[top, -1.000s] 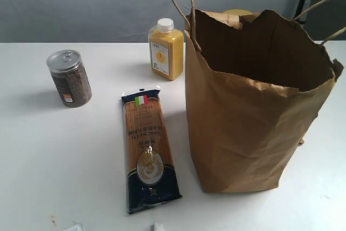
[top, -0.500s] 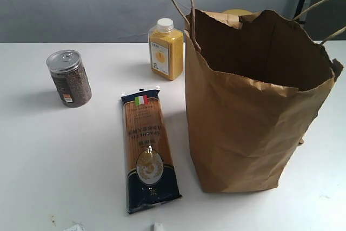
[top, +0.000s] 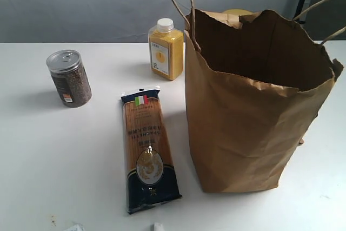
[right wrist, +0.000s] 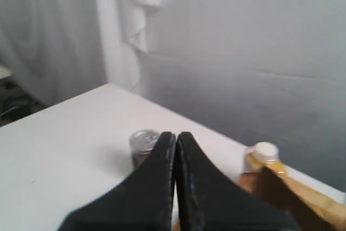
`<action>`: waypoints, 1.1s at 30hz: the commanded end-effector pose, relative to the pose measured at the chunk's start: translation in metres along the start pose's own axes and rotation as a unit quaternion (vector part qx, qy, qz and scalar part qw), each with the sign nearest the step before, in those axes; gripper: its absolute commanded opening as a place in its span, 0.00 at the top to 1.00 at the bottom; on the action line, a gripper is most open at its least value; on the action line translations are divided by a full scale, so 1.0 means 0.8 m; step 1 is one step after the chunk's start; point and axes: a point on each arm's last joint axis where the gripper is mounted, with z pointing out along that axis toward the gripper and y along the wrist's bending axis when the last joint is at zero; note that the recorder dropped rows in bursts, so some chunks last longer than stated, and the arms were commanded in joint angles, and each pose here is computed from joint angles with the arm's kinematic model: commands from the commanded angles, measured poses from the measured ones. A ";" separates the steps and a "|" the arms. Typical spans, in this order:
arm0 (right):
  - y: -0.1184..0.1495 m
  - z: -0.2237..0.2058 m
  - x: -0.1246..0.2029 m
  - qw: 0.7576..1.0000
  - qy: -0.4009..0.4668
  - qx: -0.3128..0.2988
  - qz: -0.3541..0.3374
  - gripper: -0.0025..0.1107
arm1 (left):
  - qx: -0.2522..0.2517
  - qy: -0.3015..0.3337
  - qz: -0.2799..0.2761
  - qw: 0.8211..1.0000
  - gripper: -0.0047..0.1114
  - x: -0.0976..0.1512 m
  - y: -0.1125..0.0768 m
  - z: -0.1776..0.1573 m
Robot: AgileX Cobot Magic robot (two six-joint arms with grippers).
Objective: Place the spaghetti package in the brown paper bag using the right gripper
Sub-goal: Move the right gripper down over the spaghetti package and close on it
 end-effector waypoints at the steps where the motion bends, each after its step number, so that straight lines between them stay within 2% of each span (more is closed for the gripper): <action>1: 0.056 0.098 0.002 0.990 0.131 -0.053 0.025 0.98 | 0.003 -0.001 -0.004 1.000 0.96 0.001 -0.001 0.001; 4: 0.095 0.177 0.037 0.958 0.269 -0.022 0.094 0.98 | 0.003 -0.001 -0.004 1.000 0.96 0.001 -0.001 0.001; 6: 0.107 0.213 0.063 0.938 0.328 0.015 0.111 0.97 | 0.003 -0.001 -0.004 1.000 0.96 0.001 -0.001 0.001; 7: 0.110 0.228 0.081 0.925 0.359 0.036 0.115 0.93 | 0.003 -0.001 -0.004 1.000 0.96 0.001 -0.001 0.001; 8: 0.112 0.241 0.100 0.911 0.390 0.054 0.118 0.86 | 0.003 -0.001 -0.004 1.000 0.96 0.001 -0.001 0.001; 9: 0.113 0.253 0.123 0.895 0.425 0.070 0.114 0.74 | 0.003 -0.001 -0.004 1.000 0.96 0.001 -0.001 0.001; 10: 0.113 0.262 0.138 0.885 0.444 0.079 0.111 0.56 | 0.003 -0.001 -0.004 1.000 0.96 0.001 -0.001 0.001; 11: 0.112 0.269 0.152 0.879 0.455 0.094 0.107 0.34 | 0.003 -0.001 -0.004 1.000 0.96 0.001 -0.001 0.001; 12: 0.109 0.276 0.164 0.875 0.458 0.115 0.103 0.18 | 0.003 -0.001 -0.004 1.000 0.96 0.001 -0.001 0.001; 13: 0.102 0.285 0.176 0.873 0.462 0.126 0.093 0.11 | 0.003 -0.001 -0.004 1.000 0.96 0.001 -0.001 0.001; 20: 0.077 0.318 0.239 0.852 0.494 0.151 0.083 0.11 | 0.003 -0.001 -0.004 1.000 0.96 0.001 -0.001 0.001; 24: 0.073 0.333 0.271 0.850 0.500 0.147 0.081 0.11 | 0.003 -0.001 -0.004 1.000 0.96 0.001 -0.001 0.001; 33: 0.065 0.346 0.335 0.819 0.549 0.156 0.061 0.12 | 0.003 -0.001 -0.004 1.000 0.96 0.001 -0.001 0.001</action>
